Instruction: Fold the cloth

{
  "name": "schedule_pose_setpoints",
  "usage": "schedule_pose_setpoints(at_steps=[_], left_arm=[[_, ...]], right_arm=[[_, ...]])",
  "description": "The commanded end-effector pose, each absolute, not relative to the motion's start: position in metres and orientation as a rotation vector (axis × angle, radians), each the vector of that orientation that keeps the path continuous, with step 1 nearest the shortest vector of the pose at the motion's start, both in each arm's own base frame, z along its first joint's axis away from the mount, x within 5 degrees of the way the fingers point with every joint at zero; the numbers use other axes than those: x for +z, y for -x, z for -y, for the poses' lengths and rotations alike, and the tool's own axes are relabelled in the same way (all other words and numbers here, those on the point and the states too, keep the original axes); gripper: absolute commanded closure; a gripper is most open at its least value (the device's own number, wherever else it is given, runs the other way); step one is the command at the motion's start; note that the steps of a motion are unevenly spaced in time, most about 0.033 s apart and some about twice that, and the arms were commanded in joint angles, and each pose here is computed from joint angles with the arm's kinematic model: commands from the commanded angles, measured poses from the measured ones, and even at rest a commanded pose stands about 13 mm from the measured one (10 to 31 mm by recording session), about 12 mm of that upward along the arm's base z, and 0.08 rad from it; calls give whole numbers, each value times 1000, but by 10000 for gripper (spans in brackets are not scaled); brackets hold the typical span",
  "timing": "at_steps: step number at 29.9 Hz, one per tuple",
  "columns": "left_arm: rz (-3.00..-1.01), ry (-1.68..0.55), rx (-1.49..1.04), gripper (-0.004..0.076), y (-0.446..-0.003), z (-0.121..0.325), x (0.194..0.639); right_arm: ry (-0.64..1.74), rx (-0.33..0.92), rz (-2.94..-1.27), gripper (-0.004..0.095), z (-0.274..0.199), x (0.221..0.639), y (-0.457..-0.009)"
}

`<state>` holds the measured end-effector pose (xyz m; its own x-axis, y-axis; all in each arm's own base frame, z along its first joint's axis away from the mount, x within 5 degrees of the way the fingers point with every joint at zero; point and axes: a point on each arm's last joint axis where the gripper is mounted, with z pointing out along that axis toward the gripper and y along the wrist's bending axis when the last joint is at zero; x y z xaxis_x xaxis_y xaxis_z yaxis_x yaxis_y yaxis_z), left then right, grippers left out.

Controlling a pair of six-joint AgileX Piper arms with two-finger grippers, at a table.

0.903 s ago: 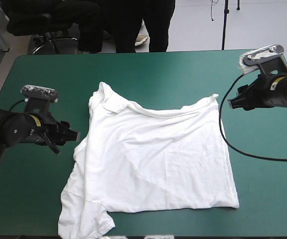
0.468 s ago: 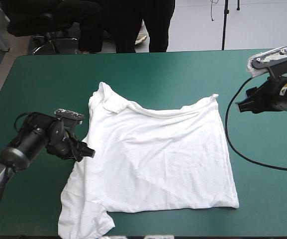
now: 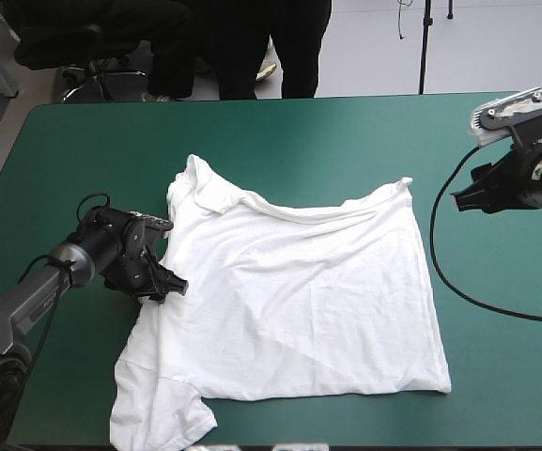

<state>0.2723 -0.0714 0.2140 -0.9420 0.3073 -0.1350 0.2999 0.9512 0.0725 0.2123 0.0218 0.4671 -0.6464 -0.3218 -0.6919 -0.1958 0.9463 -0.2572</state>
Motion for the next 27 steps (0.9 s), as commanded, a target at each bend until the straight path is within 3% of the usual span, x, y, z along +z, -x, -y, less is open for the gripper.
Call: schedule_pose_setpoints(at_steps=[1, 6, 9, 16, 17, 27], left_arm=[[-2929, -419, 7, 290, -280, 65, 220], [-2962, -417, -18, 293, -284, 63, 210], [-2993, -403, -45, 350, -283, 65, 202], [-3007, -405, -43, 716, -278, 64, 199], [-3002, -404, -44, 740, -278, 64, 201], [-2851, -315, 223, 739, -279, 35, 243]], right_arm=[[339, -229, -2192, 331, -18, 482, -207], [339, -228, -2179, 331, -18, 483, -208], [336, -227, -2179, 331, -18, 483, -208], [334, -226, -2179, 331, -18, 483, -208], [334, -226, -2179, 331, -18, 483, -208], [330, -213, -2181, 331, -19, 483, -208]])
